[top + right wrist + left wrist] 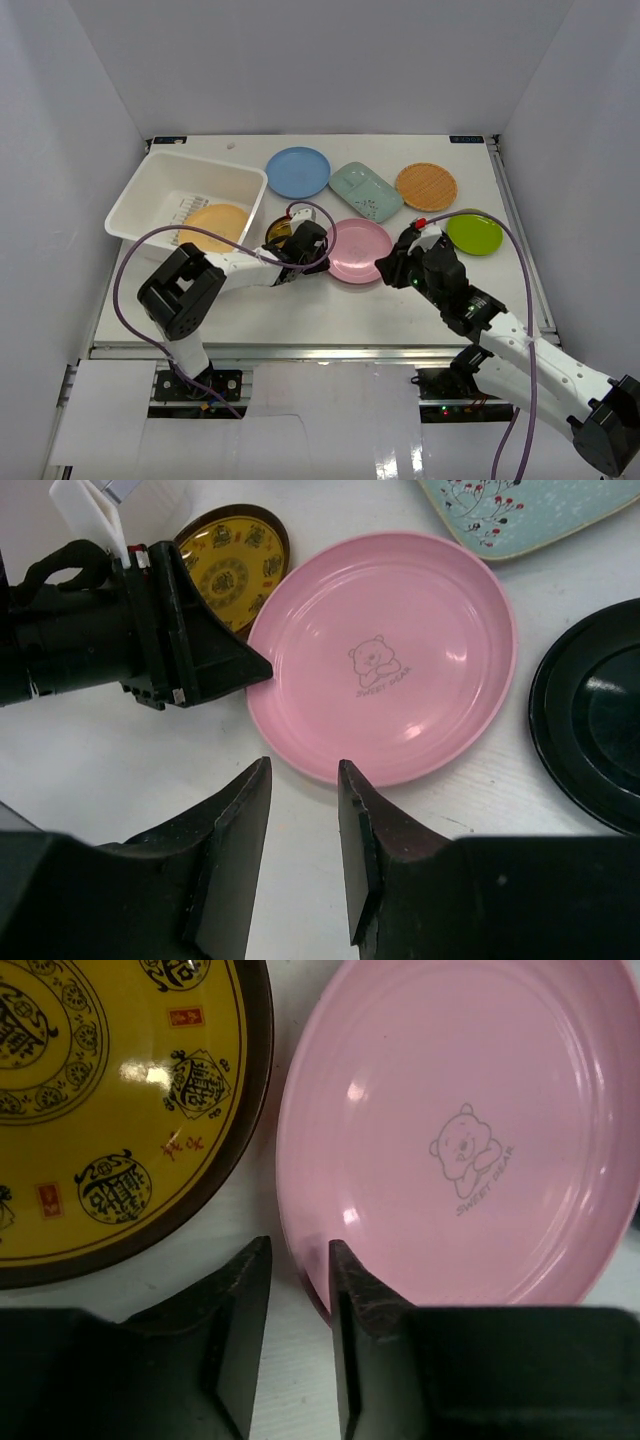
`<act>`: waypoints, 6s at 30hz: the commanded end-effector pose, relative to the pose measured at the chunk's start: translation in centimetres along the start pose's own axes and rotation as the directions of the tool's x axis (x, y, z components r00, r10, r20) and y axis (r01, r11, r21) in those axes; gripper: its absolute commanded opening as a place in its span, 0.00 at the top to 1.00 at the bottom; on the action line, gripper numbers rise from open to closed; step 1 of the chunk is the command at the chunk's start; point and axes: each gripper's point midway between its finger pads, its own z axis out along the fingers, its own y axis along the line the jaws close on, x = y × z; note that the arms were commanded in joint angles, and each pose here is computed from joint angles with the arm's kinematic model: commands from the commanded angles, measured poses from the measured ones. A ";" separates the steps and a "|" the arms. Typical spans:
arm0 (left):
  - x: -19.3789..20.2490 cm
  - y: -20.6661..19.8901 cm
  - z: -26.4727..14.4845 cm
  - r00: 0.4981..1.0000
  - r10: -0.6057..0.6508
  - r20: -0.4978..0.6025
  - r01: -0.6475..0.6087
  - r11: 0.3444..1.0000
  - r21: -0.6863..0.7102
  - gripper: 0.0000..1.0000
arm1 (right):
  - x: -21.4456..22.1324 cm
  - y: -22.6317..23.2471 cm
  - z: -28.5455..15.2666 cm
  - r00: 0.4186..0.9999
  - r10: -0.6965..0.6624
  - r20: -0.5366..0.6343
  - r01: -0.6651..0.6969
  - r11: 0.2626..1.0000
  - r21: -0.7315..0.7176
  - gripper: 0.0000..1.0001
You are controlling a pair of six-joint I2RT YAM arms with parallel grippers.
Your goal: Place the plates into the plastic bin on the countertop
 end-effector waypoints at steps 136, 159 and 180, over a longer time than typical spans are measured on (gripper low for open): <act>-22.3 -2.2 -37.0 0.687 -0.052 0.725 -0.375 0.829 0.414 0.02 | -6.3 28.5 30.5 0.993 -0.041 0.107 0.066 0.968 -0.244 0.54; -16.9 -7.5 -21.8 0.961 -0.076 0.267 -0.092 0.820 0.565 0.03 | -13.0 1.1 5.1 0.956 0.125 0.265 -0.127 0.992 -0.010 0.66; -0.2 -16.5 4.3 0.998 0.009 -0.070 0.017 0.930 0.366 0.26 | -15.7 -7.1 -7.3 0.888 0.099 0.449 -0.188 0.969 0.158 0.66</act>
